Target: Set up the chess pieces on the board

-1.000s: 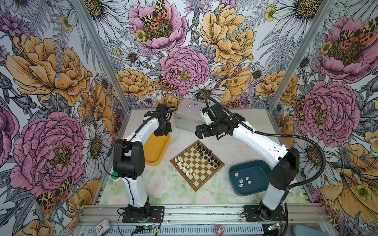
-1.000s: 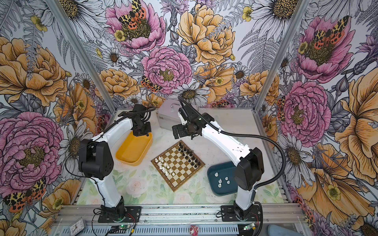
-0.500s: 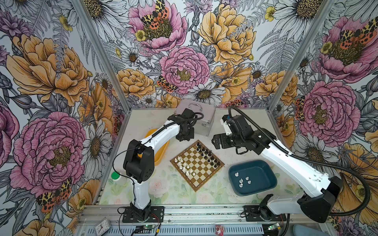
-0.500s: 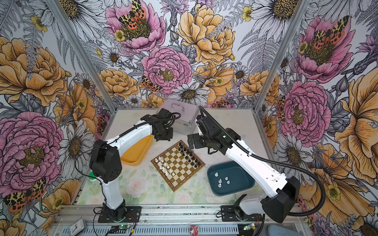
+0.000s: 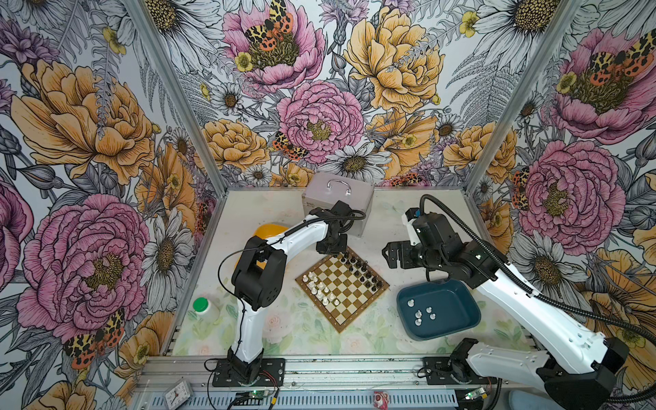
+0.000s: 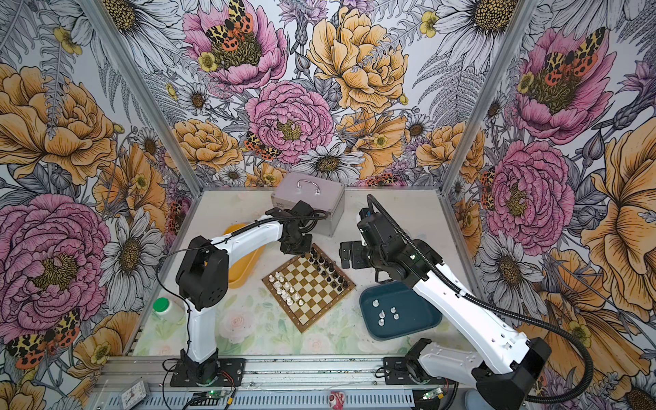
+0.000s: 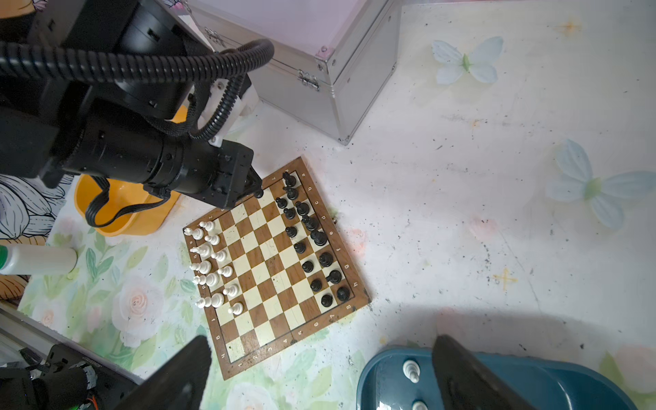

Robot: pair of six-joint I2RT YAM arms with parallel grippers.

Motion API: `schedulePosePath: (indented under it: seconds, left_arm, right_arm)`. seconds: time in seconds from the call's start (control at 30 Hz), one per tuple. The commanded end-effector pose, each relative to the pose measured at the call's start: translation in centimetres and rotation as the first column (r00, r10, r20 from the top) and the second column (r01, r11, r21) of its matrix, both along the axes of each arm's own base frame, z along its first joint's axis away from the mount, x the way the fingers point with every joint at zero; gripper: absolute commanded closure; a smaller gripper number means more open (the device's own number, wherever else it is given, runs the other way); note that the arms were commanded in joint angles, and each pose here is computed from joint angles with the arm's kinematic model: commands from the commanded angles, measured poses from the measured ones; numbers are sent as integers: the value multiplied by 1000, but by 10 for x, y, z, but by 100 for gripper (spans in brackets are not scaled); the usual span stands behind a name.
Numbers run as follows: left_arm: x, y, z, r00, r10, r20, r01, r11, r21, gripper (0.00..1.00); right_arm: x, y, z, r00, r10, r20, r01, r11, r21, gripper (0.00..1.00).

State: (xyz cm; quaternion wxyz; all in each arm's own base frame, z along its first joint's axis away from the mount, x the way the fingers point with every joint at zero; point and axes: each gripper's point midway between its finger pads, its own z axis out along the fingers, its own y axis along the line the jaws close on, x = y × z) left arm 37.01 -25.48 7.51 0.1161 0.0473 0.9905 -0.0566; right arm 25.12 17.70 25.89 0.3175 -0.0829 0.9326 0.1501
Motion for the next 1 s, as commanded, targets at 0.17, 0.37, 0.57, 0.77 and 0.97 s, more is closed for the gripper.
schedulePosePath:
  seconds: [0.17,0.37,0.57,0.77,0.97]
  left_arm:
    - [14,-14,-11,1000,9,5,-9,1000,-19,93]
    - [20,-17,-17,1000,10,1,-10,1000,-17,93]
    - [25,-18,-20,1000,13,-3,-13,1000,-22,93]
    - [24,-20,-20,1000,12,-8,-13,1000,-29,90]
    - [29,-24,-14,1000,14,5,-13,999,-43,78]
  right_arm:
    - [-2,-6,-1,1000,-17,9,17,1000,-23,1]
    - [-1,-9,-4,1000,-21,0,21,999,-33,1]
    - [0,-12,-6,1000,-22,-4,22,999,-43,1]
    - [3,-13,-6,1000,-21,-6,20,999,-49,1]
    - [5,-14,-7,1000,-14,-8,14,998,-56,0]
